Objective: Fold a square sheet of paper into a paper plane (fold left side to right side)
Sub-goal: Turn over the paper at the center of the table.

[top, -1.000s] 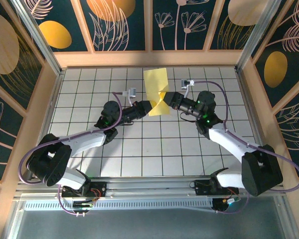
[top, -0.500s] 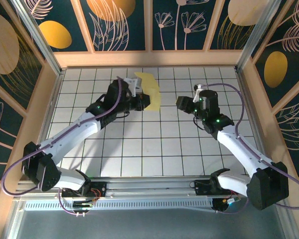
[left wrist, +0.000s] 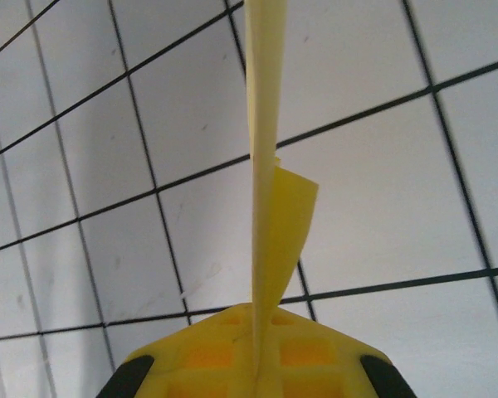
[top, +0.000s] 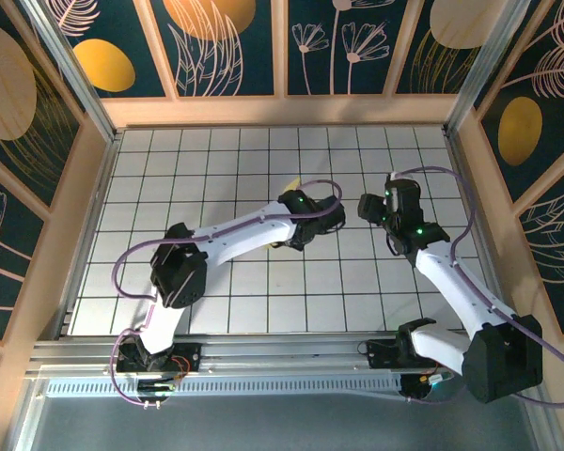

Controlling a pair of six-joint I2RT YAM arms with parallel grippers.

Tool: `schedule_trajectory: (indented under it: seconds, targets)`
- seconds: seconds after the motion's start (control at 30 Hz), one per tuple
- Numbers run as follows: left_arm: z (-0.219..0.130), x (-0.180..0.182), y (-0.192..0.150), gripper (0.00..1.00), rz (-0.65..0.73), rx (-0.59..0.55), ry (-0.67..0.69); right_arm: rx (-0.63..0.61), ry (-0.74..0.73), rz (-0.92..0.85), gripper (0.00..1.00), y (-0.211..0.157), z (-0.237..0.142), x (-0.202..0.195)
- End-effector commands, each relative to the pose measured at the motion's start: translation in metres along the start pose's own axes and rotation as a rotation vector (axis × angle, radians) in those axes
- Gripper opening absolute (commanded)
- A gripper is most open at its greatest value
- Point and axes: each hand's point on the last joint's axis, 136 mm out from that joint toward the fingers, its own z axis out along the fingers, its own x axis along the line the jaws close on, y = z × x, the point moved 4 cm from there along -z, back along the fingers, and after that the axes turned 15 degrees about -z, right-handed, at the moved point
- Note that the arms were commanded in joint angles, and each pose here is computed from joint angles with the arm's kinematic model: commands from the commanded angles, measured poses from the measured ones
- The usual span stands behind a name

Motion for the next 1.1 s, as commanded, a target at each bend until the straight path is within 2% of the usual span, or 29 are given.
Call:
schedule_trajectory:
  seconds: [0.0, 0.13, 0.27, 0.37, 0.43, 0.53, 0.67, 0.77, 0.87, 1.07]
  targets:
    - [0.009, 0.015, -0.013, 0.0, -0.034, 0.016, 0.15, -0.02, 0.0, 0.016, 0.72, -0.001, -0.002, -0.005]
    - [0.029, -0.002, -0.037, 0.0, -0.028, 0.075, 0.163, -0.025, 0.025, 0.026, 0.72, -0.003, 0.0, -0.003]
    - [0.035, -0.029, -0.048, 0.2, -0.074, 0.145, 0.007, -0.013, 0.043, 0.031, 0.72, -0.007, 0.003, -0.003]
    - [0.029, -0.051, -0.043, 0.35, -0.087, 0.172, -0.125, 0.003, 0.068, 0.034, 0.72, -0.009, 0.005, -0.001]
    - [0.019, -0.057, -0.028, 0.44, -0.089, 0.158, -0.177, 0.013, 0.097, 0.042, 0.72, -0.009, 0.005, 0.001]
    - [0.003, -0.057, 0.0, 0.53, -0.133, 0.138, -0.287, 0.027, 0.181, 0.057, 0.72, -0.008, 0.005, 0.009]
    - [-0.009, -0.04, 0.031, 0.58, -0.241, 0.114, -0.487, 0.072, 0.335, 0.109, 0.65, -0.01, 0.006, 0.029]
    - [-0.007, -0.012, 0.048, 0.62, -0.34, 0.087, -0.595, 0.117, 0.491, 0.201, 0.53, -0.017, 0.01, 0.053]
    - [-0.002, 0.02, 0.06, 0.65, -0.455, 0.05, -0.707, 0.154, 0.621, 0.258, 0.48, -0.026, 0.014, 0.088]
    - [0.018, 0.088, 0.064, 0.7, -0.748, -0.04, -0.91, 0.262, 0.727, 0.27, 0.43, -0.047, 0.032, 0.159]
